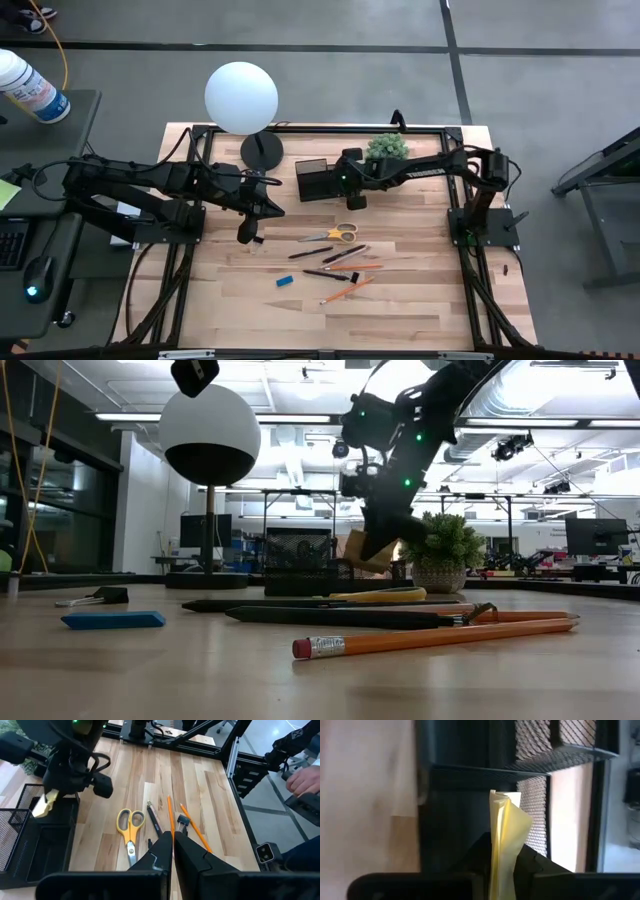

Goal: Pick and place office supplies into organizer
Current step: Put the sticky notes into the desk organizer

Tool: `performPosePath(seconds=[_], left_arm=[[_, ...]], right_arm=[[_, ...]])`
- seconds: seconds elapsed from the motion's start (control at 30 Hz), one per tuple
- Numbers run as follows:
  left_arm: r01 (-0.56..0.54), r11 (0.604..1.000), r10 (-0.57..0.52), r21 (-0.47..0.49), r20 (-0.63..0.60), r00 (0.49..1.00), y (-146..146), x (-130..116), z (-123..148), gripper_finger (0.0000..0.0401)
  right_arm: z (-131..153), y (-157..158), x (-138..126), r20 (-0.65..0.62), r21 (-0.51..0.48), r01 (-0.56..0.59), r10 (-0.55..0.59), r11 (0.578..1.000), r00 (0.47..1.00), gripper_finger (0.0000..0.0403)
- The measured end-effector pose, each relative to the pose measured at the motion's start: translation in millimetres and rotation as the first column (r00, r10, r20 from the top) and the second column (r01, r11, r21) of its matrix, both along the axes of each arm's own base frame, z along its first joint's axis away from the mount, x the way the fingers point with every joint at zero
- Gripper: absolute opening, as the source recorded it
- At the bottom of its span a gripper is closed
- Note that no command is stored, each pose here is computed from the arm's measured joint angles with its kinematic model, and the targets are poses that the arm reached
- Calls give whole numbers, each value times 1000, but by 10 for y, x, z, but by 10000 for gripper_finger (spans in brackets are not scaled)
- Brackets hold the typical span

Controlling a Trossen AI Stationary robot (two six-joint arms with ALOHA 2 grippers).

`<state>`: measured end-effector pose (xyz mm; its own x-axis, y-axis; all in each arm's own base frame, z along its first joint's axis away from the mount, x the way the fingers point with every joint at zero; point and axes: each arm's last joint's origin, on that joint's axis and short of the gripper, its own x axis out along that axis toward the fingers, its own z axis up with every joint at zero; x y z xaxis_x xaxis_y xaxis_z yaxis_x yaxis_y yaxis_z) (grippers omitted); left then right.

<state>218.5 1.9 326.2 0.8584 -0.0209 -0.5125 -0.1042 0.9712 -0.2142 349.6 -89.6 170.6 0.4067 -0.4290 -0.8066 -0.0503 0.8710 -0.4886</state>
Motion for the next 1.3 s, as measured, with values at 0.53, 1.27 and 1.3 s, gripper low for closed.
performPosePath(seconds=[0.53,1.27,1.3], left_arm=[[0,1000,0,0,0,1000,0,0,0,7],[-3,1000,3,-7,0,1000,-1,0,0,7],[-3,1000,3,-7,0,1000,-1,0,0,8]], right_arm=[[8,-10,34,42,13,-8,7,1000,999,43],[6,-103,10,51,46,4,-6,999,999,98],[5,-102,10,51,48,2,-5,999,999,102]])
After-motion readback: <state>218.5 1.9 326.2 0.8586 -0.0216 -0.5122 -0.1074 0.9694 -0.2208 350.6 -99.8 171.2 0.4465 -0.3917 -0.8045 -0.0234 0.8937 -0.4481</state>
